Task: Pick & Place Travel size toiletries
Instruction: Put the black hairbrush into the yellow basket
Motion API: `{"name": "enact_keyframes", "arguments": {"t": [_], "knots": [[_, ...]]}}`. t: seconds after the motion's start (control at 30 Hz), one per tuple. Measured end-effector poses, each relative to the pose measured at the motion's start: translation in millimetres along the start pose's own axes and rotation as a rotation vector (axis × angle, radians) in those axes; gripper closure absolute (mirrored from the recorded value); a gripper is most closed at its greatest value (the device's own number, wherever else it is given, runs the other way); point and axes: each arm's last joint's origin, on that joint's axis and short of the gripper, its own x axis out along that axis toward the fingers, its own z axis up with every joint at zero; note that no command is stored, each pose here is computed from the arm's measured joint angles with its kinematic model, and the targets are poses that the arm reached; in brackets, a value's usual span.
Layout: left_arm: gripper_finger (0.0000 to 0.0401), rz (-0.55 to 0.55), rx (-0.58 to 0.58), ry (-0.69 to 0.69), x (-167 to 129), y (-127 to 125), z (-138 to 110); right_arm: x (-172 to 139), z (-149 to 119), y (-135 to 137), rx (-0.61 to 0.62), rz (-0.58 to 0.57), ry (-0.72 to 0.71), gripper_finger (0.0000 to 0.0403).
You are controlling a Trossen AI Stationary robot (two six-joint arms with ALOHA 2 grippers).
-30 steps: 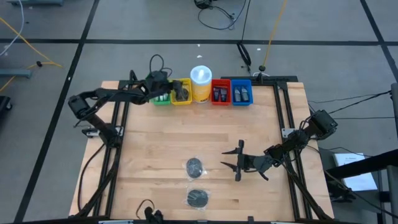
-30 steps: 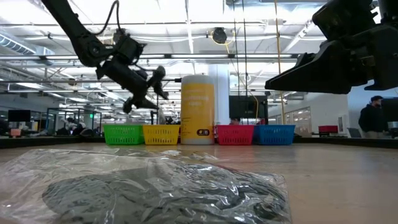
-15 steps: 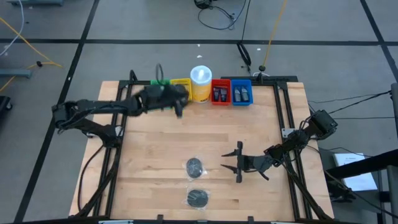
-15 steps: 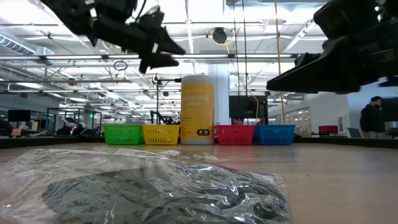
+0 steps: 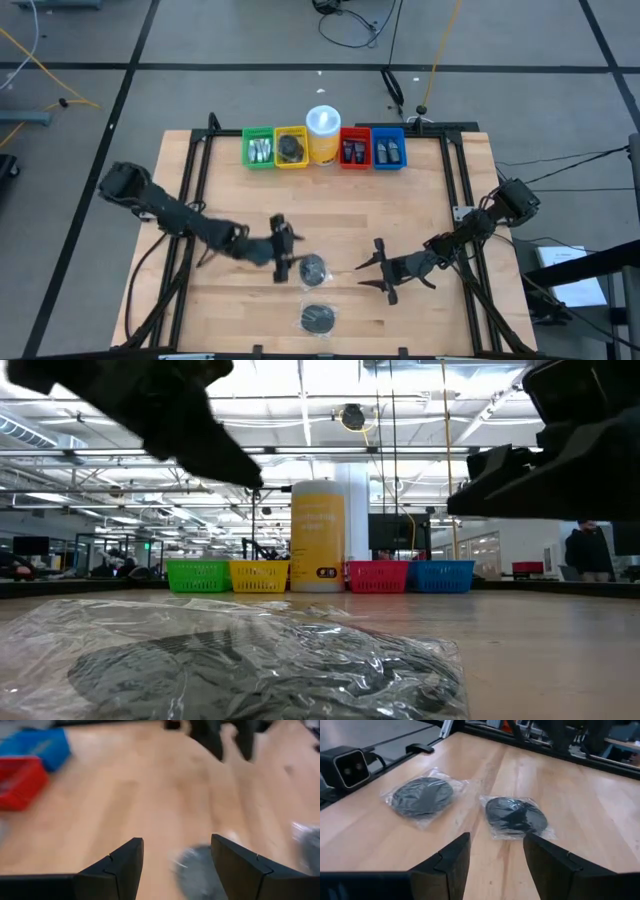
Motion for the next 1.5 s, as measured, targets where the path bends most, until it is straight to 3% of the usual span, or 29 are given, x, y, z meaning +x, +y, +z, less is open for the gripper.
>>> {"name": "enact_keyframes", "arguments": {"t": [0.17,0.33,0.47,0.53,0.73,0.93,1.07,1.23,1.5], "knots": [[0.0171,-0.044,-0.076,0.082,17,-25,-28,19,-3,3,0.009,0.038,0.019,0.0212],[0.0171,-0.118,-0.102,0.172,40,-29,-43,41,-2,0,0.049,0.030,0.063,0.0166],[0.0171,-0.071,-0.095,0.231,54,-27,-40,48,-1,0,0.036,0.023,0.128,0.0133],[0.0171,-0.026,-0.146,0.267,59,-22,-35,48,-1,0,0.035,0.023,0.128,0.0124],[0.0171,0.084,-0.298,0.353,58,0,-23,47,-2,0,0.042,0.022,0.139,0.0122],[0.0171,0.033,-0.427,0.406,53,6,-29,47,-4,1,0.045,0.028,0.155,0.0126],[0.0178,0.021,-0.439,0.427,57,6,-42,47,-4,1,0.054,0.027,0.157,0.0126],[0.0235,-0.017,-0.417,0.418,60,5,-48,47,-4,1,0.054,0.025,0.157,0.0126],[0.0373,-0.083,-0.324,0.419,60,3,-47,47,-4,1,0.055,0.025,0.155,0.0126]]}}
